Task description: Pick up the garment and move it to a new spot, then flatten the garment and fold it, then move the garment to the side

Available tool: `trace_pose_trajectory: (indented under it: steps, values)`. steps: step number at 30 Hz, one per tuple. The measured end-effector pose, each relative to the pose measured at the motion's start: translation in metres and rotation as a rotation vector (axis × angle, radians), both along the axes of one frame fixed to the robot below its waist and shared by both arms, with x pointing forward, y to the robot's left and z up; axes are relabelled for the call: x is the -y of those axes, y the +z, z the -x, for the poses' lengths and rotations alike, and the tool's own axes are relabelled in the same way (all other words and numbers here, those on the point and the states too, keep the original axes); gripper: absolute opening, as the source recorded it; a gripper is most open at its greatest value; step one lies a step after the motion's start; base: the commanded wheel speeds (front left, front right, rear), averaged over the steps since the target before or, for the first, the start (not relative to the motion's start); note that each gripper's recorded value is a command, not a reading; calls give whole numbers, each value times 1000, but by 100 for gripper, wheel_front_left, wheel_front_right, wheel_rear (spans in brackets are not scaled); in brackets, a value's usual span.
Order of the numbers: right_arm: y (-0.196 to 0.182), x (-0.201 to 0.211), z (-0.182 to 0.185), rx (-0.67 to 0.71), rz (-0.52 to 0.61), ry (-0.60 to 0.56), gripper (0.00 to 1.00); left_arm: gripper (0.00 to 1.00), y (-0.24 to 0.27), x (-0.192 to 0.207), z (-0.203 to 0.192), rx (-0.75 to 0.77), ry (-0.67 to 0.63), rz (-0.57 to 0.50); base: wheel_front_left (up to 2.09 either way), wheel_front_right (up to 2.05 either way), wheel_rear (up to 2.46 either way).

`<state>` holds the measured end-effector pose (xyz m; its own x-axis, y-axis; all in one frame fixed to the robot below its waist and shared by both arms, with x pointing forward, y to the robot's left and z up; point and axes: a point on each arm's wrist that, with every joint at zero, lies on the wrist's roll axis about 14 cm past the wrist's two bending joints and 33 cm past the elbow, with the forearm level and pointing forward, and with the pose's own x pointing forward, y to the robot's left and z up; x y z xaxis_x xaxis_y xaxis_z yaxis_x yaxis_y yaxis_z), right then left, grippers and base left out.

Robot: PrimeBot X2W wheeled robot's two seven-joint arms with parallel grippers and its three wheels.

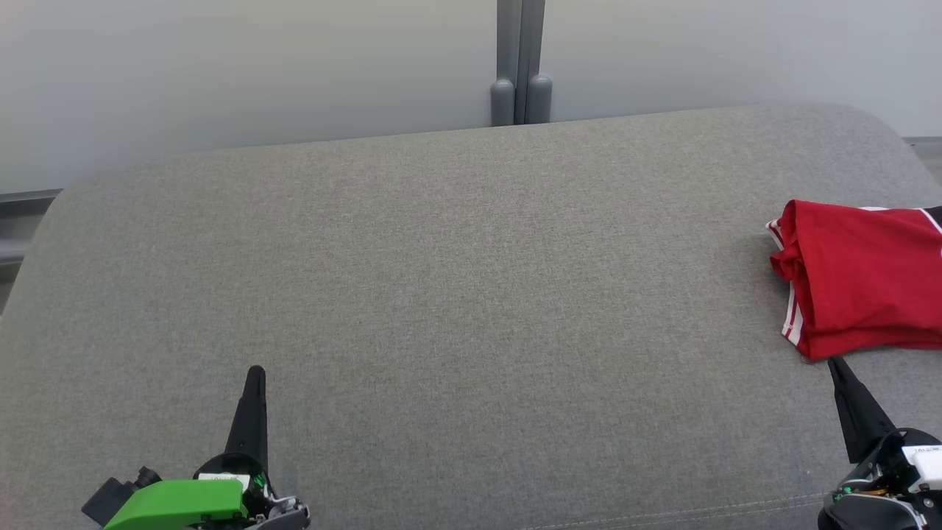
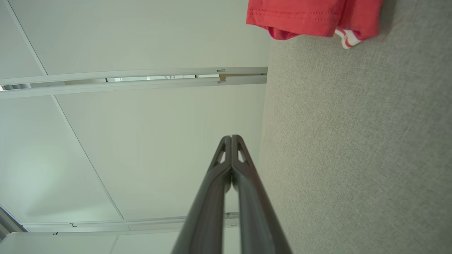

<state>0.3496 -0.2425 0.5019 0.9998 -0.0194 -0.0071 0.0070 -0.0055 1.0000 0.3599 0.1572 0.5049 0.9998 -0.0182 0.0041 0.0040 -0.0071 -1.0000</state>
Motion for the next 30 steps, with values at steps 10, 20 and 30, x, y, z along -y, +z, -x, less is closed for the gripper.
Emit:
trace_pose_trajectory:
  steps: [10, 20, 30]
  values:
    - [0, 0, 0, 1, -1, -1, 0, 0, 0, 0, 0, 0, 0, 0, 0, 0, 0]
    - [0, 0, 0, 0, 1, -2, 0, 0, 0, 0, 0, 0, 0, 0, 0, 0, 0]
    - [0, 0, 0, 0, 1, 0, 0, 0, 0, 0, 0, 0, 0, 1, 0, 0, 0]
